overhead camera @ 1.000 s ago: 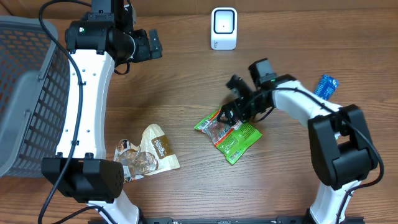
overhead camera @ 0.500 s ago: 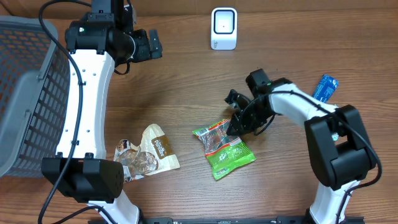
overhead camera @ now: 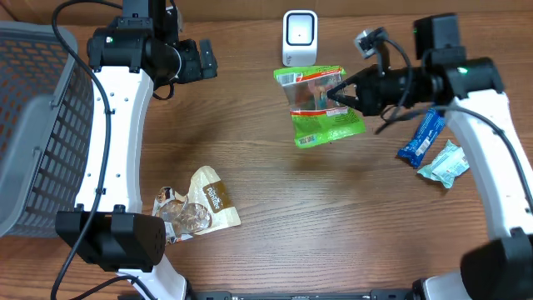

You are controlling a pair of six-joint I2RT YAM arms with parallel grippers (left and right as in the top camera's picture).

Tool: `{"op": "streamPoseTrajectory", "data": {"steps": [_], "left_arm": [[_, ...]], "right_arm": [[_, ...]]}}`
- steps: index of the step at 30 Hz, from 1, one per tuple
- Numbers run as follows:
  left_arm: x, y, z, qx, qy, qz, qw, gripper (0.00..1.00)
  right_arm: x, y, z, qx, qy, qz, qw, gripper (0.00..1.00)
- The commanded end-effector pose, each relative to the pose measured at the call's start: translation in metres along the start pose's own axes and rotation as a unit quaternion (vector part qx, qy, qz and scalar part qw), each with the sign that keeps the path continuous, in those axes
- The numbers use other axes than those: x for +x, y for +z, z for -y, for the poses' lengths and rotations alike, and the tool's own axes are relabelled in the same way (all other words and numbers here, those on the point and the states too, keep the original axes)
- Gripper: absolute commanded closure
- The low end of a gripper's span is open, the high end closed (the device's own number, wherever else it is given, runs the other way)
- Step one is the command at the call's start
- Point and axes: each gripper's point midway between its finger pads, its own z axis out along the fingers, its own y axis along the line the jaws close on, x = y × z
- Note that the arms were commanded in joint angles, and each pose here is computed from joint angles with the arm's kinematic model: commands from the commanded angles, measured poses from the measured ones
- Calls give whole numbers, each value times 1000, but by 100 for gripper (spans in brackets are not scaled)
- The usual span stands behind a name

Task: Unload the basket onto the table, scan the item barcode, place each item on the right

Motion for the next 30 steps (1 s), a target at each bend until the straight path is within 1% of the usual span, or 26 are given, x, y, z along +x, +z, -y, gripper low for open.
{"op": "streamPoseTrajectory", "data": {"steps": [1,10,12,14,15,16,17,21,22,26,29,30], "left_arm": [[-3,-2,2,0,-3,6,1000,0],[-3,-2,2,0,-3,6,1000,0],[-3,-2,2,0,-3,6,1000,0],[-3,-2,2,0,-2,6,1000,0],[-3,-2,2,0,-3,6,1000,0],[-3,-2,2,0,-3,6,1000,0],[-3,-2,2,0,-3,6,1000,0],[-3,-2,2,0,-3,6,1000,0],[-3,-2,2,0,-3,6,1000,0],[-3,-2,2,0,-3,6,1000,0],[-3,-2,2,0,-3,6,1000,0],[-3,-2,2,0,-3,6,1000,0]], "right_arm": [[-7,-6,-29,-51,-87,19,995,96],[-11,-6,-26,-45,-100,25,994,96],[-11,-5,-22,-33,-98,22,994,96],[-8,-3,-7,12,-69,8,998,96],[-6,-3,3,44,-48,0,998,96],[-2,-3,19,94,-14,-14,995,96],[1,-2,27,121,3,-20,992,96],[20,3,55,240,65,-58,967,96],[28,5,66,296,82,-69,949,96],[41,2,89,425,105,-81,896,96],[51,4,100,500,102,-94,855,96],[54,6,101,512,95,-105,847,96]]}}
